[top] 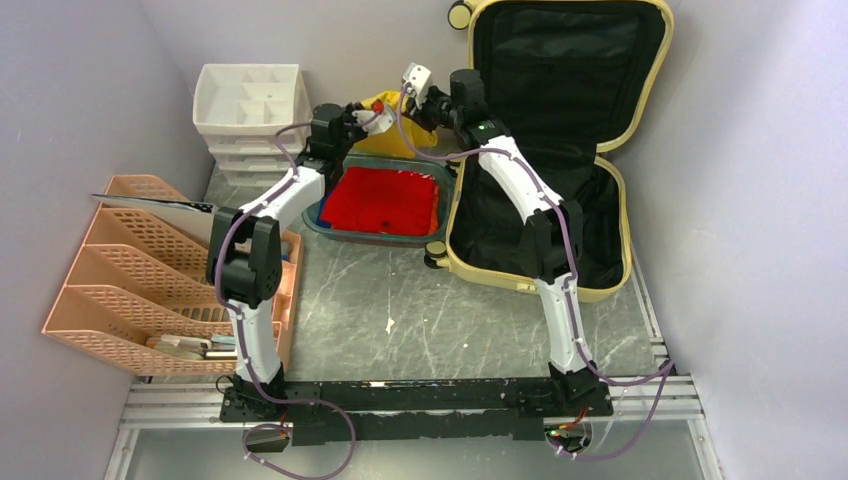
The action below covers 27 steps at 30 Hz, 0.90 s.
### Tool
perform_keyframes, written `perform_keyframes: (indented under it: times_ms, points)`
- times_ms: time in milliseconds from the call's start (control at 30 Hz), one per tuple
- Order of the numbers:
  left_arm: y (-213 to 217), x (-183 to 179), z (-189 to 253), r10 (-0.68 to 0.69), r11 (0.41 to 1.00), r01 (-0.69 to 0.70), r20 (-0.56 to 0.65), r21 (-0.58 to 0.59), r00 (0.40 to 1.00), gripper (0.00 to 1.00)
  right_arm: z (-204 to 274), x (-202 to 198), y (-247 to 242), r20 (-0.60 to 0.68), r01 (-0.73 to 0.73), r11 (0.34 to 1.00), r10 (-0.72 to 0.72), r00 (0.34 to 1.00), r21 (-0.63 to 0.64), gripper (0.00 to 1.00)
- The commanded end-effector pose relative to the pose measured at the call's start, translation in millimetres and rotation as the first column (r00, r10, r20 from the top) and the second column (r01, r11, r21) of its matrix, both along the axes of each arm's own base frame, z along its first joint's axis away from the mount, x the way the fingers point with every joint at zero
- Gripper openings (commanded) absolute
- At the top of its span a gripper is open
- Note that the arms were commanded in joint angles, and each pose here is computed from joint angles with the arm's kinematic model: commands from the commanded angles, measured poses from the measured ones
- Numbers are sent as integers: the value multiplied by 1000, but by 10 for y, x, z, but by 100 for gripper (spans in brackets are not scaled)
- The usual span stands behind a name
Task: Open, take out, and arrange the luggage
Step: Adjust the clothes in the bin.
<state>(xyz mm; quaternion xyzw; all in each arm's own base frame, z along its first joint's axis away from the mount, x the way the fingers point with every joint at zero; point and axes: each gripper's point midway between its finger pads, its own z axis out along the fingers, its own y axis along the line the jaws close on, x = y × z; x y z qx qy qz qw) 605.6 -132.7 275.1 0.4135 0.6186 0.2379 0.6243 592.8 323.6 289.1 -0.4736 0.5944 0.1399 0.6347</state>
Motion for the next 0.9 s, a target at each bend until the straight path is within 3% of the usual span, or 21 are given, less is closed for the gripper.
perform_keyframes:
  times_ms: [0,100,300,467,667,867]
  points:
    - [535,-140,569,195,981,-196,174,-10,965,5,137,137,-441,18,42,999,-41,999,-14,0]
    - [547,-261,461,190,982,-190,85,-12,978,5,151,-123,-359,-41,-73,997,73,997,-16,0]
    - [498,-512,445,145,988,-148,-62,-40,988,5,277,-424,-378,-81,-147,989,145,986,-16,0]
    - [461,-730,293,92,996,-93,-165,1,982,5,94,-755,-365,-157,-249,968,241,958,-35,0]
    - [417,-1044,-326,15,995,18,-333,94,943,5,-502,-1093,-433,-282,-317,945,285,916,-75,0]
    - [534,-1359,-1032,35,982,55,-460,180,887,5,-1009,-1357,-490,-369,-360,929,307,877,-83,0]
